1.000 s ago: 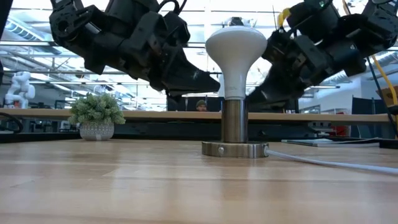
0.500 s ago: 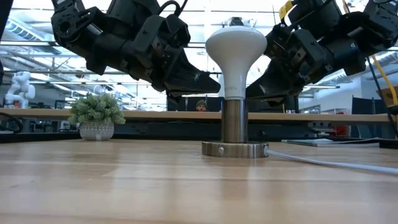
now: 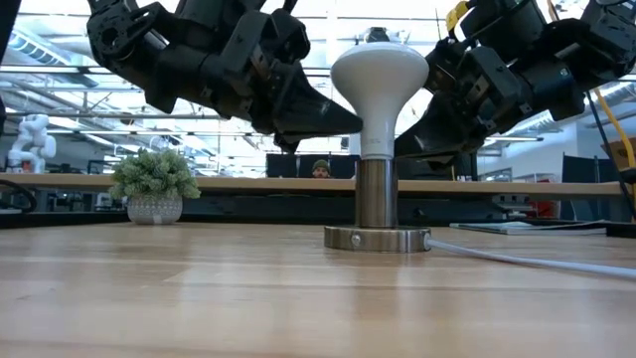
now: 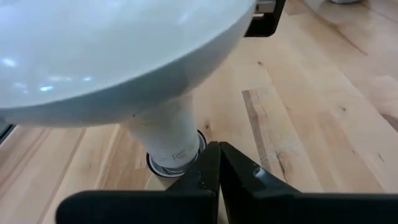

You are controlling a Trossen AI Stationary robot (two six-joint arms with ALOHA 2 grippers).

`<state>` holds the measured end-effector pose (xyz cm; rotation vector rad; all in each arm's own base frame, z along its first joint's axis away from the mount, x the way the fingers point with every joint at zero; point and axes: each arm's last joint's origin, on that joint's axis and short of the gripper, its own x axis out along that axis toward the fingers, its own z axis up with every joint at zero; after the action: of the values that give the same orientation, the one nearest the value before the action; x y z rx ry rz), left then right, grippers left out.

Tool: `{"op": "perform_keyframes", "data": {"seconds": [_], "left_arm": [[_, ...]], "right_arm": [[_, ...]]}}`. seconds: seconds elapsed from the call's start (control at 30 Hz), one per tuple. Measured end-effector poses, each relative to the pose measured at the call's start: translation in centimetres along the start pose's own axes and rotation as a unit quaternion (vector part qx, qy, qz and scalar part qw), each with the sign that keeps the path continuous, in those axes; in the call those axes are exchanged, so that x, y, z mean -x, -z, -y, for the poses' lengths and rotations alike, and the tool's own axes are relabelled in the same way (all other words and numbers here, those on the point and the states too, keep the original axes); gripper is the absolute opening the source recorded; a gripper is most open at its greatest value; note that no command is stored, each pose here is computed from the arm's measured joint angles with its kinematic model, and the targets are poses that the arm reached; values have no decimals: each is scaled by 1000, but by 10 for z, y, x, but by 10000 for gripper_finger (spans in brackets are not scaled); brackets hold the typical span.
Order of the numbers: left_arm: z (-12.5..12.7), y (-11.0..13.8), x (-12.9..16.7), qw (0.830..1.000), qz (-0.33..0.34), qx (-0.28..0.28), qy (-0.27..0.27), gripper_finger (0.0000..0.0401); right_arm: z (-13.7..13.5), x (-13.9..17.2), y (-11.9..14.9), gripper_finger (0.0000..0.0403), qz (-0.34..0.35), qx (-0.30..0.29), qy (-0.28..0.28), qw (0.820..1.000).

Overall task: Screw lightbulb
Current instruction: Insert the lightbulb into the lamp

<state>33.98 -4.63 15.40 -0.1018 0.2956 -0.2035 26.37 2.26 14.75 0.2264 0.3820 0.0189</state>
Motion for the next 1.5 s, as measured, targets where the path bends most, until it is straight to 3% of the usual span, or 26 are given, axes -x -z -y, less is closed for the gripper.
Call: {"op": "perform_keyframes", "data": {"seconds": [0.23,0.3,0.43,0.5,0.7,0.87,1.07,1.2,1.5], "left_arm": [[0,2,0,1000,-10,-1,-1,0],[-1,2,0,1000,-10,-2,-9,0],[-8,7,1,995,-27,6,-101,0],[-10,9,2,989,-33,22,-139,0],[1,14,1,995,-61,33,-70,0],[13,13,0,998,-58,29,-15,0],[14,12,0,998,-53,29,-13,0],[14,15,0,997,-68,27,-15,0],[10,21,19,995,-70,29,-58,0]], "right_arm": [[0,0,0,0,-1,-11,0,1000],[-1,0,0,0,-7,-13,-23,1000],[-7,1,3,0,-42,-18,-132,990],[-9,1,4,0,-52,-29,-145,988],[-5,1,6,0,-53,-30,-99,993],[0,0,5,0,-32,-24,-27,999],[0,0,5,0,-31,-31,-16,999],[0,2,11,0,-67,-44,-8,997],[-9,31,2,0,-100,-46,26,994]]}}
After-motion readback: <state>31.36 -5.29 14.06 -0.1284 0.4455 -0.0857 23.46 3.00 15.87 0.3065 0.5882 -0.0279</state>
